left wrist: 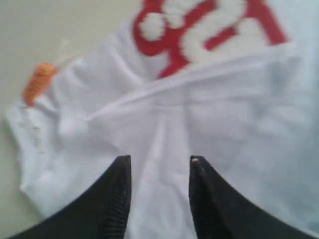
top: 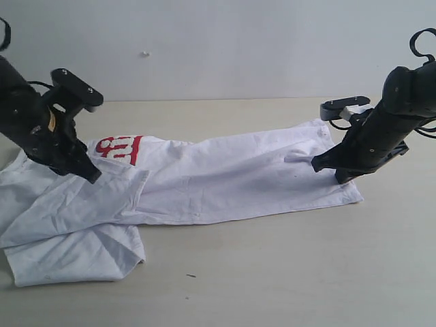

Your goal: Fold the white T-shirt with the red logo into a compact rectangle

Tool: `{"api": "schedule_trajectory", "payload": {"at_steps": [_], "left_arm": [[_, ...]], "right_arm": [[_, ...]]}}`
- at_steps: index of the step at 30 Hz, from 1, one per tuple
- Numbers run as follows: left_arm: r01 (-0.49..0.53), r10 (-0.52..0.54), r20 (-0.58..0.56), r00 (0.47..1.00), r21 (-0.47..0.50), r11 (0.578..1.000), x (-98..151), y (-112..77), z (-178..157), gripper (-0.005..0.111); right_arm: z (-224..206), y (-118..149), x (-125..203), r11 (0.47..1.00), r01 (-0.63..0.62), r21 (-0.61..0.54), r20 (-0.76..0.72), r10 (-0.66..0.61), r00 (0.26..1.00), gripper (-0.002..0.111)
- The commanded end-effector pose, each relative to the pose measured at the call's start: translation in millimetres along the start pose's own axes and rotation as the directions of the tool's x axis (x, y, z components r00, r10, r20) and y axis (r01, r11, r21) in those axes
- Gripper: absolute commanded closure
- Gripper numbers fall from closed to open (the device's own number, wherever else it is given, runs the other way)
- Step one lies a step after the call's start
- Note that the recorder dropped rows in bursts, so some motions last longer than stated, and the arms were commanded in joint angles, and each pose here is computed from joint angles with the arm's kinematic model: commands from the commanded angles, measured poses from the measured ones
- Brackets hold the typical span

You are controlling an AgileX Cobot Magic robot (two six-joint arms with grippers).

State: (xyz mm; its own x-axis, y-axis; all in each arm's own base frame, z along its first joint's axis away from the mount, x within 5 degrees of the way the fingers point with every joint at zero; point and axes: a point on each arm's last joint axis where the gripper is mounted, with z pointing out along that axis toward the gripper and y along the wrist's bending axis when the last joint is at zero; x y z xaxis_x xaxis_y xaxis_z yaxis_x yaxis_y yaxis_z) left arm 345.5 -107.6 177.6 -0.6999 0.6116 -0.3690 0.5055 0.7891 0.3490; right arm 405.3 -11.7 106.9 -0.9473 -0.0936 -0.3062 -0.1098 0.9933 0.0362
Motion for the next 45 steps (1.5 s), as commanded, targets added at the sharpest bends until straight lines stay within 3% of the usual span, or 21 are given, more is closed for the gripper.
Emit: {"api": "schedule_trajectory", "payload": {"at_steps": [1, 7, 11, 13, 14, 17, 20, 23, 25, 29, 32, 37, 41, 43, 45], "left_arm": [[-0.002, 0.012, -0.039, 0.999, 0.245, 0.969, -1.7, -36.4, -24.0, 0.068], [-0.191, 0.232, -0.085, 0.969, 0.338, 0.922, 24.5, -112.0, -36.6, 0.068], [-0.264, 0.298, -0.077, 0.952, 0.29, 0.92, 44.7, -142.8, -34.8, 0.068], [-0.282, 0.309, -0.082, 0.948, 0.243, 0.928, 49.9, -146.1, -31.3, 0.067], [-0.266, 0.288, -0.104, 0.952, 0.189, 0.945, 52.9, -143.6, -24.4, 0.061], [-0.263, 0.284, -0.135, 0.949, 0.151, 0.953, 57.4, -142.8, -14.8, 0.048], [-0.27, 0.294, -0.152, 0.944, 0.161, 0.949, 59.9, -147.3, -10.1, 0.049], [-0.301, 0.328, -0.172, 0.929, 0.167, 0.939, 62.3, -148.1, -10.3, 0.074], [-0.318, 0.347, -0.2, 0.916, 0.162, 0.934, 64.8, -146.8, -10.9, 0.104], [-0.4, 0.427, -0.191, 0.884, 0.165, 0.902, 60.8, -144.4, -24.7, 0.106], [-0.412, 0.432, -0.172, 0.886, 0.138, 0.901, 47.6, -137.4, -39.8, 0.106], [-0.551, 0.554, -0.157, 0.818, 0.07, 0.832, 31.6, -126.4, -49.4, 0.107], [-0.713, 0.699, -0.164, 0.696, -0.045, 0.699, 22.1, -115.3, -50.5, 0.107], [-0.785, 0.765, -0.178, 0.619, -0.135, 0.604, 14.5, -108.4, -51.6, 0.107], [-0.814, 0.797, -0.173, 0.578, -0.178, 0.552, 9.9, -106.5, -52.2, 0.107]], "right_arm": [[2.1, 0.4, 1.5, 1.0, 0.011, 0.0, -0.009, -0.011, 1.0, 0.108], [2.1, 2.0, -0.1, 1.0, -0.026, -0.017, 0.008, 0.026, 1.0, 0.108], [2.0, 2.4, -0.3, 0.999, -0.033, -0.021, 0.009, 0.034, 0.999, 0.108], [2.0, 2.4, -0.3, 0.999, -0.033, -0.021, 0.009, 0.034, 0.999, 0.108], [2.0, 2.6, 0.2, 0.999, -0.032, -0.023, 0.005, 0.032, 0.999, 0.108], [2.0, 2.8, 0.8, 0.999, -0.032, -0.025, -0.002, 0.032, 0.999, 0.108], [2.0, 2.8, 0.8, 0.999, -0.032, -0.025, -0.002, 0.032, 0.999, 0.108], [2.0, 2.5, 0.0, 0.999, -0.032, -0.022, 0.006, 0.032, 0.999, 0.108], [2.0, 2.6, 0.0, 0.999, -0.033, -0.023, 0.006, 0.033, 0.999, 0.108], [2.0, 2.5, -0.2, 0.999, -0.033, -0.023, 0.009, 0.033, 0.999, 0.108], [2.0, 2.4, -0.5, 0.999, -0.033, -0.022, 0.012, 0.034, 0.999, 0.108], [2.0, 2.4, -0.5, 0.999, -0.033, -0.022, 0.012, 0.034, 0.999, 0.108], [2.0, 2.4, -0.5, 0.999, -0.033, -0.022, 0.012, 0.034, 0.999, 0.108], [2.1, 2.2, -0.6, 0.999, -0.029, -0.019, 0.014, 0.029, 0.999, 0.108], [2.0, 2.1, -0.8, 0.999, -0.027, -0.018, 0.016, 0.027, 1.0, 0.108]]}}
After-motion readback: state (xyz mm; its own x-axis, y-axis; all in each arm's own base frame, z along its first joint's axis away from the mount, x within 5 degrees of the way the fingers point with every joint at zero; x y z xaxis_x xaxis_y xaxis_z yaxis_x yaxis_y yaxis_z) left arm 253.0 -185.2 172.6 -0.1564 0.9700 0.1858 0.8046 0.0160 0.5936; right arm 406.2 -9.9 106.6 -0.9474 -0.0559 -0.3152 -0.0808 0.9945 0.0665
